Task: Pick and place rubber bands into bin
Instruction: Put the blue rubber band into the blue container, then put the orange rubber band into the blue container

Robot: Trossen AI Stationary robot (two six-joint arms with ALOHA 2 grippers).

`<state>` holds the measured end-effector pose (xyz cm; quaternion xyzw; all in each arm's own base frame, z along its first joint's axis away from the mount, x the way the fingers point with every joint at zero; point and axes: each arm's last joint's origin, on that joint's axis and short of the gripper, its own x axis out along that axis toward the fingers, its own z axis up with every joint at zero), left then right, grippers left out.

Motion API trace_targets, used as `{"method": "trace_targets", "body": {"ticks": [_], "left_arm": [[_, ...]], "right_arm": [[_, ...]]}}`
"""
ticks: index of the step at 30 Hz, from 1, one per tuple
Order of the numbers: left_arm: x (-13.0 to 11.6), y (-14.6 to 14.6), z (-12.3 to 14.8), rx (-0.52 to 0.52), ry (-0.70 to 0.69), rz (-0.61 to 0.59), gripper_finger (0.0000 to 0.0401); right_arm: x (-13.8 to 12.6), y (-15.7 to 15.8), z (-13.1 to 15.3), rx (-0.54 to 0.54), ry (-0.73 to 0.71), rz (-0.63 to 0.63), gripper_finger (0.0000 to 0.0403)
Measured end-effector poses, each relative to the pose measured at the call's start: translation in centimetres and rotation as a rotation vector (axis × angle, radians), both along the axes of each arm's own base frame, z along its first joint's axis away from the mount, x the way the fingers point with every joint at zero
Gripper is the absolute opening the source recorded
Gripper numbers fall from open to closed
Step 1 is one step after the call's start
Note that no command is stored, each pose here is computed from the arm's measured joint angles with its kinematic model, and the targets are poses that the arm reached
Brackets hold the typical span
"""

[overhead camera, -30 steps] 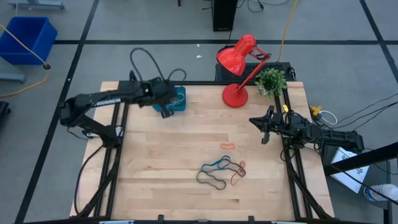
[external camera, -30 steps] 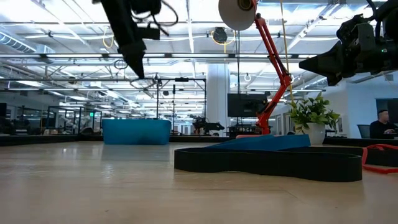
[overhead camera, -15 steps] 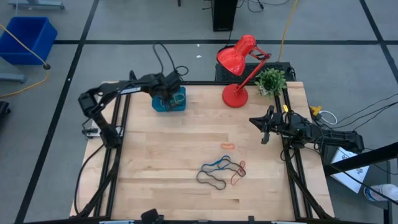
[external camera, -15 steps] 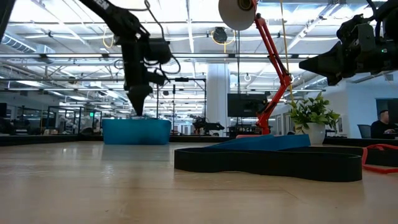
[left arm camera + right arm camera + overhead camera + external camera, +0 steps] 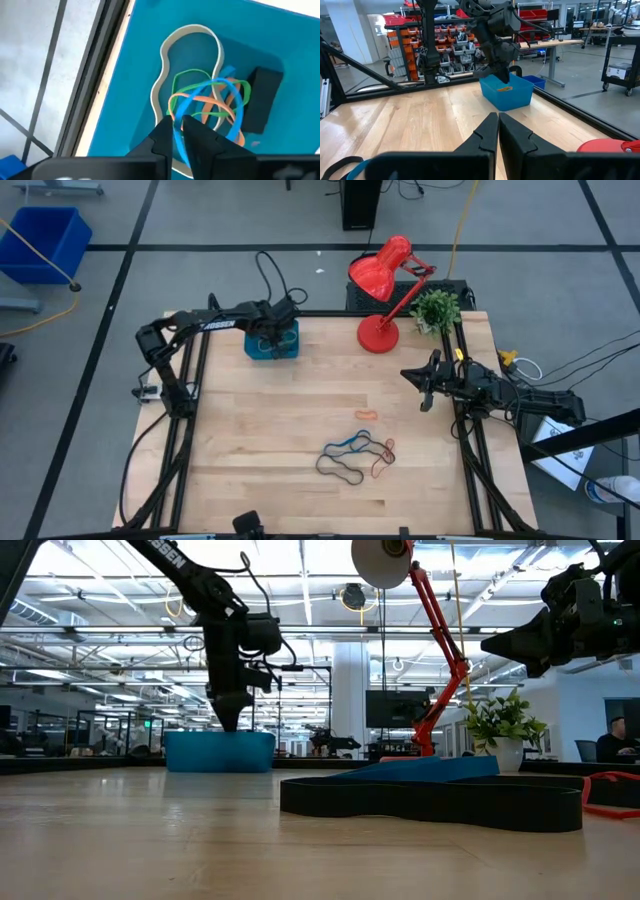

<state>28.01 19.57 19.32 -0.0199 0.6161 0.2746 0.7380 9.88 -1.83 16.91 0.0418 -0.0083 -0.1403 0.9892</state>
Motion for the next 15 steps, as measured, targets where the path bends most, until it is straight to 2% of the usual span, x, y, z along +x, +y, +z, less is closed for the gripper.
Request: {"method": "trace_targets", "body": {"ticks": [4,12,15], "left_arm": [[0.1,0.1,0.1,0.008,-0.025,0.024,0.0079],[0.7,-0.8,0.1,0.027,0.003,-0.024,0.0167],[0.6,-1.2,0.9,0.043,-0.017,-0.04,0.0188]], "right_arm": [[0.0,0.0,0.0,0.0,0.0,-0.001,0.0009],[0.0,0.0,0.0,0.0,0.0,-0.001,0.0009],[0.0,0.0,0.0,0.0,-0.005,0.003,0.0009]]}}
